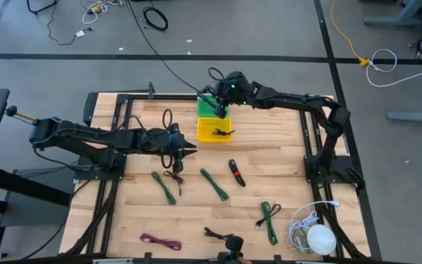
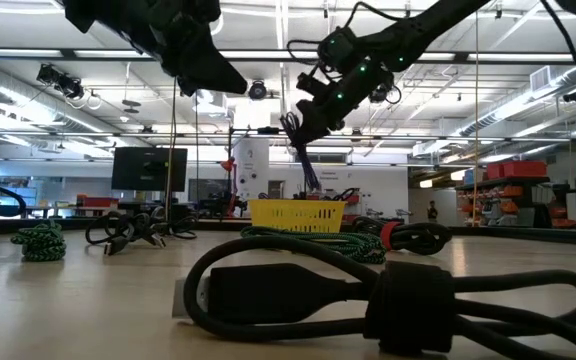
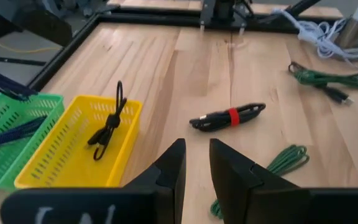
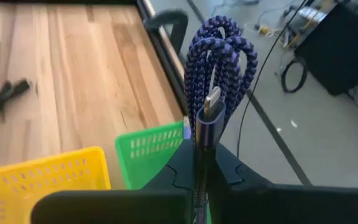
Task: Pick & Place USB Port
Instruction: Put the purple charger cable into the green basket
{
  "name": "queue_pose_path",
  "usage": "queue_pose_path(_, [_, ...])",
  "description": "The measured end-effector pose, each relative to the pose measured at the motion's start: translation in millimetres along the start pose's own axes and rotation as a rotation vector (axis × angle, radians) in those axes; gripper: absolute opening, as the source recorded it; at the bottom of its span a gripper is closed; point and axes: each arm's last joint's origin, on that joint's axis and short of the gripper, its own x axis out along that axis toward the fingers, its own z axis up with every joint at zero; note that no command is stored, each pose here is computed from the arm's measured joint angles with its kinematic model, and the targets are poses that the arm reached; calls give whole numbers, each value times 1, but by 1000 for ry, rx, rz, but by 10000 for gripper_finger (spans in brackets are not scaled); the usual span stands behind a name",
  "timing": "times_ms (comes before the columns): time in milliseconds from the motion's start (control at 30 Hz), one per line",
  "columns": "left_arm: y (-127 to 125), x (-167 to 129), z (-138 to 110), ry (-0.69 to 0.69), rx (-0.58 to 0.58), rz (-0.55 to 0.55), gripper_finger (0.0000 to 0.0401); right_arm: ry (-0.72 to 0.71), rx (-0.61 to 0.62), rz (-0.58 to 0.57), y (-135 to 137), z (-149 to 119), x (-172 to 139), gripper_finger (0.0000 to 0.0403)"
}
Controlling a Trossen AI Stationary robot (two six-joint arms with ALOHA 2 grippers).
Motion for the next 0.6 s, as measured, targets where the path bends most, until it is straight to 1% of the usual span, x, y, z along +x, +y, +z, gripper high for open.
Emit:
queue_pose_path(100, [-1, 2, 0, -2, 1, -3, 78, -1, -9, 16, -2, -1, 4, 10])
queue_pose_path(167, [-1, 3, -3, 20, 5, -2, 78, 12, -14, 15, -3, -3, 4, 10])
queue_pose_path(267, [-2, 5, -2, 11, 3, -3, 78, 28, -23, -6, -4, -5, 5, 10])
queue_pose_path(400, [-2, 7, -4, 21, 5, -2, 78, 29, -24, -1, -6, -7, 5, 10])
queue_pose_path(500, [-2, 9, -7, 41, 9, -1, 78, 32, -30, 0, -5, -9, 10, 10])
queue_pose_path(600, [-3, 11, -6, 29, 6, -1, 78, 39, -27, 7, -4, -13, 16, 10])
